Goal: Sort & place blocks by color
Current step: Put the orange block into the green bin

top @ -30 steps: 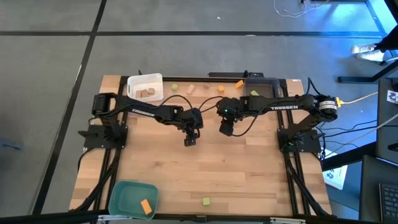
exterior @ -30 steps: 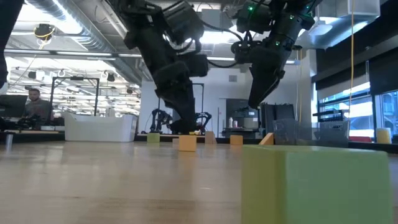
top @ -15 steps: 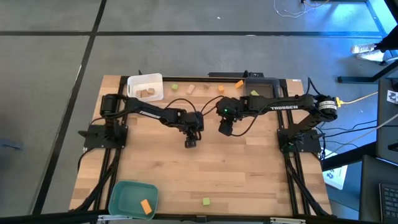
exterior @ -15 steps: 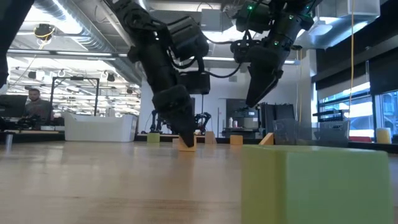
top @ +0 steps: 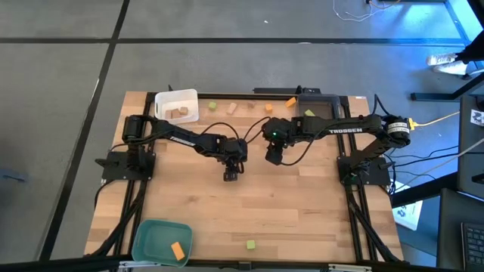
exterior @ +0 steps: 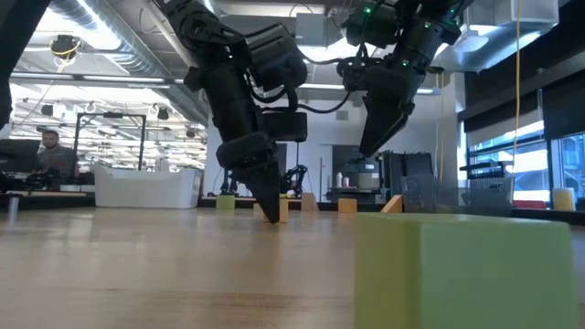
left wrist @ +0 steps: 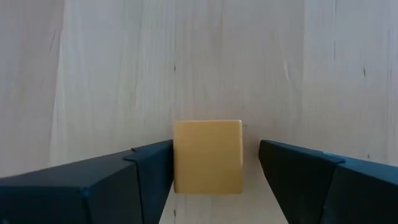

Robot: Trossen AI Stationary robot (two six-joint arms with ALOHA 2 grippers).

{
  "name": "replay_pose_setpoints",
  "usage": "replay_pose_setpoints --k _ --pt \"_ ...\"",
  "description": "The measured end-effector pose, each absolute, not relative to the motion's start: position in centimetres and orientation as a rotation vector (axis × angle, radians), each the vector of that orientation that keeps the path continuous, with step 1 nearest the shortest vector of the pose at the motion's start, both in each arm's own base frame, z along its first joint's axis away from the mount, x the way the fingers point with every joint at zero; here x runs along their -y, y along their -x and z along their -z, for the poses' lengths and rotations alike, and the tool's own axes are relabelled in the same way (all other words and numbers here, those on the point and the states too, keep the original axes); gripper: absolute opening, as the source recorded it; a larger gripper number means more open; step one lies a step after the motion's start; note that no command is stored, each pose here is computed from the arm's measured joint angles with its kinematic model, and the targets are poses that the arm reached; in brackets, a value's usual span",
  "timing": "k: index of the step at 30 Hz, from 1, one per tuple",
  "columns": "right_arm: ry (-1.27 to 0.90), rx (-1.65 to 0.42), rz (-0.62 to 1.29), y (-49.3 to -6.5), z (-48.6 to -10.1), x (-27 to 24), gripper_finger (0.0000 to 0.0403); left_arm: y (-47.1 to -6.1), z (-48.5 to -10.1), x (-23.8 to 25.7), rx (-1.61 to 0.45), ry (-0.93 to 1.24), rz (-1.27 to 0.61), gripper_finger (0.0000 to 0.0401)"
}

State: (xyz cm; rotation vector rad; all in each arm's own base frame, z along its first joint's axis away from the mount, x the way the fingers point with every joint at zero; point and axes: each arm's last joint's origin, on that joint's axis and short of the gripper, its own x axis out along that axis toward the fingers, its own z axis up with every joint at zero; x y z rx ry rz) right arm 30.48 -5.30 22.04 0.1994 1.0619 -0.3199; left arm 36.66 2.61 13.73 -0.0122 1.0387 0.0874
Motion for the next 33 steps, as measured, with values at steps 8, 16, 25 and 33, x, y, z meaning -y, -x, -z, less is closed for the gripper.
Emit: replay_pose_setpoints --k 8,16,25,33 --pt "-0.199 -1.062 0.32 -30.5 -22.0 5.3 0.0168 -36.5 -13.7 -2.6 -1.042 0.087 -0.227 0.019" --pt "-0.2 -1.063 0.32 -30.5 -22.0 5.3 0.0168 -36.2 -13.8 -2.5 -1.071 0.158 -0.195 0.0109" --pt "-0.2 -1.055 0.32 -30.5 -22.1 5.3 0.0168 -32.6 -19.8 -2.1 -1.108 0.239 -0.19 0.0109" --pt "-0.2 -1.043 0.32 -30.6 -22.1 5.3 0.0168 -26.4 -27.2 0.5 -1.048 0.325 -0.188 0.0109"
